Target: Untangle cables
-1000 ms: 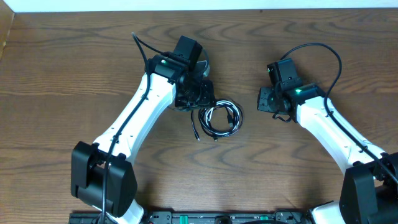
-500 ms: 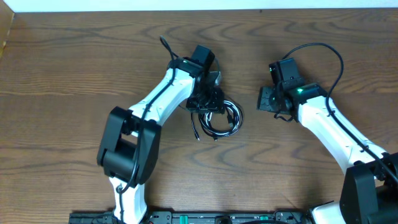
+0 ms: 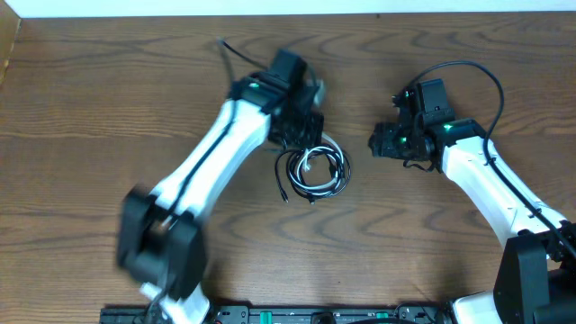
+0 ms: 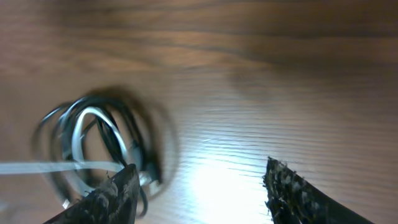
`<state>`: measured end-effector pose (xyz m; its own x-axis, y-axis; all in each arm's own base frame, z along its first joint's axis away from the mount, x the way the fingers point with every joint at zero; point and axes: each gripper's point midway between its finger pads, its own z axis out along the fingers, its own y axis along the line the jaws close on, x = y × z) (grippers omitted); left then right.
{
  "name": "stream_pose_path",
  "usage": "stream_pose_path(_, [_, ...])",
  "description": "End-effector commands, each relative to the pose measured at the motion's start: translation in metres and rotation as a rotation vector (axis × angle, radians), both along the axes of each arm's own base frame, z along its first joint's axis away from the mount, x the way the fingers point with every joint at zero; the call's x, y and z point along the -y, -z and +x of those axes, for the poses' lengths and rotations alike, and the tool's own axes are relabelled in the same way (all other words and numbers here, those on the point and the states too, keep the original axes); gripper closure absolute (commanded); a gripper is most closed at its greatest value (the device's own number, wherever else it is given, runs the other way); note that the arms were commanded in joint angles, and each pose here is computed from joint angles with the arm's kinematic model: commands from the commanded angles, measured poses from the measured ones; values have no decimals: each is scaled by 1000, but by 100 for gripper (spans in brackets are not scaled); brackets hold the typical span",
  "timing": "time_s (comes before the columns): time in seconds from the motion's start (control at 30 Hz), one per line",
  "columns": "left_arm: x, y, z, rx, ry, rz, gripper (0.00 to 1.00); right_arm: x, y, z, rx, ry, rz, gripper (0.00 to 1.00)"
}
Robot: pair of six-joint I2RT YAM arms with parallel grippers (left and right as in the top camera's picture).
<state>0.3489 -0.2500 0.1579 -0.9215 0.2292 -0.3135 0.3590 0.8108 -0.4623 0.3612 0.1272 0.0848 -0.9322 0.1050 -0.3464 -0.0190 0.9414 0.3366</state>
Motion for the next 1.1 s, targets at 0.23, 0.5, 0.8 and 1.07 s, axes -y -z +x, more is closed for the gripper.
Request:
stream_pose_path(0.23, [-9,-173,-40,420,27,-208,93,-43,-24,-4,59,-214,221,38])
stream_pose_path(0.5, [-13,-195,-48,468,11,-248,92,-61,-34,-13,43,-274,326,38])
stream_pose_path(0.8, [-13,-196,-47,454,-7,-259,93,-83,-52,-21,145,-482,420,38])
stream_pose_path(1.07, [-13,-196,-48,451,-13,-262,93,-86,-5,-24,0,-469,450,43])
